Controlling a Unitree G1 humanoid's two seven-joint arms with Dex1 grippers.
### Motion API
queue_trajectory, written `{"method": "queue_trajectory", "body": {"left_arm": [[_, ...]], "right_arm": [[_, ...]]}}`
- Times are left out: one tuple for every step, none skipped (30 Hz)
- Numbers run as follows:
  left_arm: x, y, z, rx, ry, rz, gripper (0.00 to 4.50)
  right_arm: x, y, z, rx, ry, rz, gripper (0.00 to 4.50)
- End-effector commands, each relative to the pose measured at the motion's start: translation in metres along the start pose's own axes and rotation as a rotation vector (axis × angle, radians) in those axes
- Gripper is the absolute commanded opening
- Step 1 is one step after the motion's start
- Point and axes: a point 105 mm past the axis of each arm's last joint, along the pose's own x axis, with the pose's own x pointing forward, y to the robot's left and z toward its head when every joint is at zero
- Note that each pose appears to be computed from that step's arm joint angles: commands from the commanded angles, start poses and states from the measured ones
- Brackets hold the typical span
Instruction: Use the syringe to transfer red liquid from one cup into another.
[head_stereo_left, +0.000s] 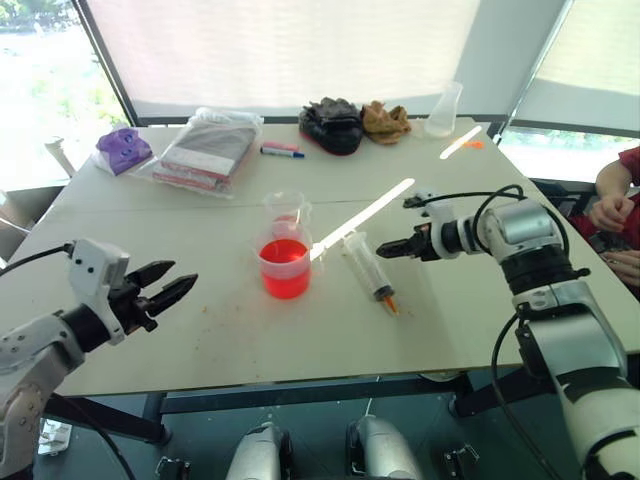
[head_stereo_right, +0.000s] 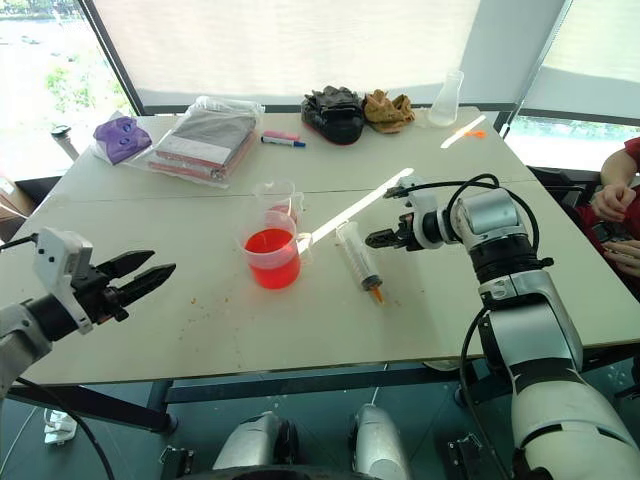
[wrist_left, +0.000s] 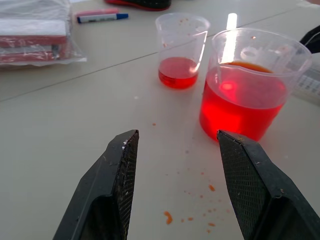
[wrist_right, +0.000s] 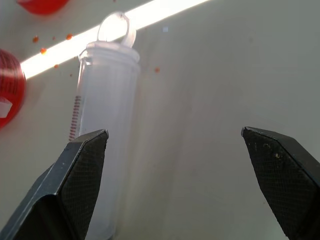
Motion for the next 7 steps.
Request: {"method": "queue_trajectory", "body": {"left_arm": [[-0.001,0.010,0.008,-0.005,-0.064,0.076,2.58],[-0.001,0.011,0.009,-0.024,-0.074,0.084,2.58],[-0.001,0.011,0.009,-0.035,-0.081,0.090,2.58],[-0.001,0.011,0.008,-0.052,-0.087,0.094,2.58],[-0.001,0.011,0.008,-0.063,-0.092,0.098,2.58],[-0.001,0.010,0.006,-0.075,-0.092,0.097,2.58],[0.000,0.008,0.003,-0.081,-0.087,0.096,2.58]], "right_arm": [[-0.036,0.016,0.053,-0.106,-0.332,0.040,4.44],[-0.044,0.017,0.056,-0.137,-0.397,0.032,4.44],[-0.050,0.019,0.057,-0.163,-0.441,0.023,4.44],[-0.058,0.020,0.054,-0.195,-0.503,0.002,4.44],[-0.064,0.021,0.050,-0.217,-0.546,-0.014,4.44],[-0.071,0.018,0.039,-0.263,-0.618,-0.064,4.44],[-0.077,0.018,0.021,-0.321,-0.662,-0.107,4.44]]}}
